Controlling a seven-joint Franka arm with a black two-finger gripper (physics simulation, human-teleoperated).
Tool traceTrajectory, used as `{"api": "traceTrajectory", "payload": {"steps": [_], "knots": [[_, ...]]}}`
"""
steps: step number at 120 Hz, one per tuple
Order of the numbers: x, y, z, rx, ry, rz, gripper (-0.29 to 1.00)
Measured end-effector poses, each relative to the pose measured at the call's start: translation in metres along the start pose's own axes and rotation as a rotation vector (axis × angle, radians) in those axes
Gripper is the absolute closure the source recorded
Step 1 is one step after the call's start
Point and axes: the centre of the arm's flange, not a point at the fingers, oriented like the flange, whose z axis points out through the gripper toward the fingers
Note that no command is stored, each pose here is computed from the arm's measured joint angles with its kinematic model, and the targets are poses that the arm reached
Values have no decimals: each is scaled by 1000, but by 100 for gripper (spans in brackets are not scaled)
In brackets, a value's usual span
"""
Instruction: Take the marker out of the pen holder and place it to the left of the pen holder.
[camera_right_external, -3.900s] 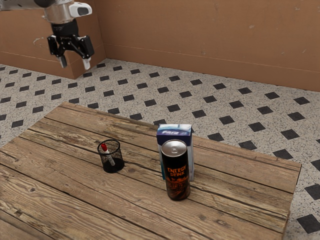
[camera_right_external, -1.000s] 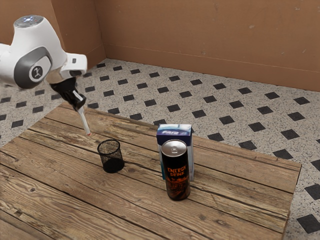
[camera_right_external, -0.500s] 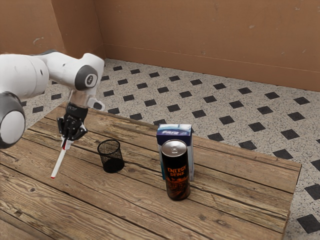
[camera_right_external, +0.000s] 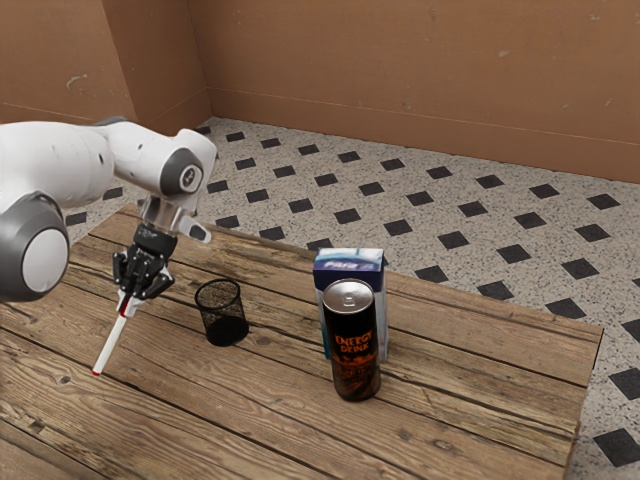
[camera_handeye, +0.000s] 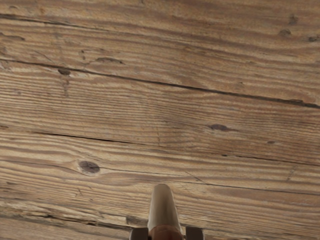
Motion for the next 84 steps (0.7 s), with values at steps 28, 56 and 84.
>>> {"api": "traceTrajectory", "payload": {"steps": [28,56,84], "knots": [[-15,-4,-28,-16,75,-7,28],[-199,8,-131,-67,505,33,9],[-246,37,-200,-94,723,50,3]]}}
